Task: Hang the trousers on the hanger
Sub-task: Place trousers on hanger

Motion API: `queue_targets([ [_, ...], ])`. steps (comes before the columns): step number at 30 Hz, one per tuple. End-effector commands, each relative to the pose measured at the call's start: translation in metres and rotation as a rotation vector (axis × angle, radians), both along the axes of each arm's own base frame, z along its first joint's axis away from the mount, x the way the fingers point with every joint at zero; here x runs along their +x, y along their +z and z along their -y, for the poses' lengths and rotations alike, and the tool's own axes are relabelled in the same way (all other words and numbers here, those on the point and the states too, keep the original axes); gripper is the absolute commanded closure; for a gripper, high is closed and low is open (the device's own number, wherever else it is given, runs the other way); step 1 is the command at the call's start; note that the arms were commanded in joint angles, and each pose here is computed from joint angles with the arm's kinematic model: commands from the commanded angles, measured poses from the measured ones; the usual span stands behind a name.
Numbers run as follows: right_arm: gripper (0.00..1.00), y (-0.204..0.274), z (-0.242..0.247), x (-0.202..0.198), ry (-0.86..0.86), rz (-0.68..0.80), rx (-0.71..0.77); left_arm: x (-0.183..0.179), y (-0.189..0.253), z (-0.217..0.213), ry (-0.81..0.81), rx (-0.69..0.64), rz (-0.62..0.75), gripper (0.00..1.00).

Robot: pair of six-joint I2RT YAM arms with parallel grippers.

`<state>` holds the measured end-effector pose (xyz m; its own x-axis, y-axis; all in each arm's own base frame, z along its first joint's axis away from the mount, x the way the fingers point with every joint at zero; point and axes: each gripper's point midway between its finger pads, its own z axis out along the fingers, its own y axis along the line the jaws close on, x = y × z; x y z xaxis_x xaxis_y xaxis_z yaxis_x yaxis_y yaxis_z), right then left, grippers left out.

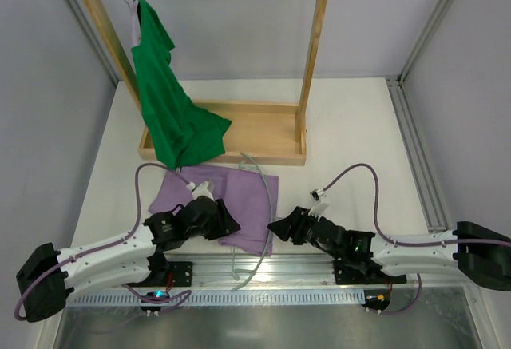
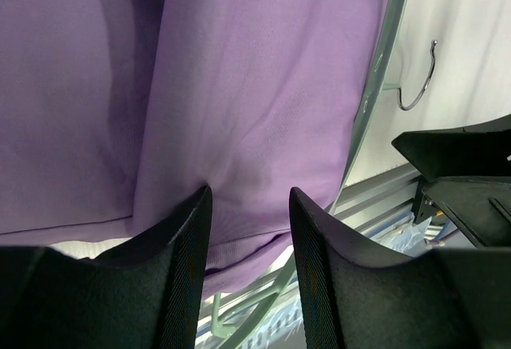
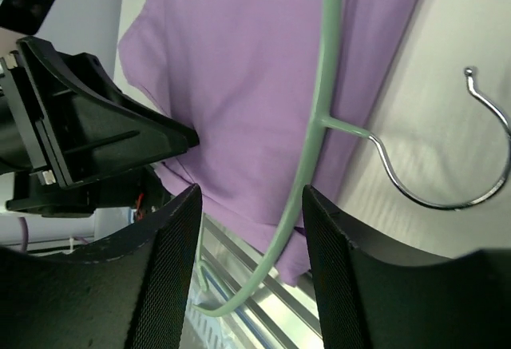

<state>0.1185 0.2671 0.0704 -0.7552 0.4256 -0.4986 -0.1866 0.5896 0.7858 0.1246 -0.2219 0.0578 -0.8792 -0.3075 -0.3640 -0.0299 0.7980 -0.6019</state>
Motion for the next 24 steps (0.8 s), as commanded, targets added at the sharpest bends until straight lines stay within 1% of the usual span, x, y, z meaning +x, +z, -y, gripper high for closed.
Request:
queue_targets([
  [1, 0.44, 0.037, -0.018, 0.008, 0.019, 0.077, 0.130, 0.002, 0.000, -0.001, 0.022, -0.014, 0.010, 0.56],
  [5, 0.46, 0.023, -0.021, 0.013, 0.017, 0.049, 0.109, -0.001, -0.002, -0.004, 0.048, -0.044, 0.000, 0.56],
  [12, 0.47, 0.023, -0.028, 0.019, 0.031, 0.068, 0.119, -0.006, -0.011, -0.008, 0.074, -0.088, -0.019, 0.55],
  [17, 0.48, 0.016, -0.030, 0.020, 0.026, 0.032, 0.114, -0.007, -0.015, -0.013, 0.087, -0.079, -0.022, 0.55],
  [19, 0.48, 0.011, -0.027, 0.021, 0.011, 0.022, 0.090, -0.007, -0.014, -0.014, 0.090, -0.079, -0.019, 0.55],
  [24, 0.48, 0.007, -0.026, 0.023, 0.015, 0.036, 0.049, -0.007, -0.015, -0.015, 0.094, -0.075, -0.020, 0.55],
])
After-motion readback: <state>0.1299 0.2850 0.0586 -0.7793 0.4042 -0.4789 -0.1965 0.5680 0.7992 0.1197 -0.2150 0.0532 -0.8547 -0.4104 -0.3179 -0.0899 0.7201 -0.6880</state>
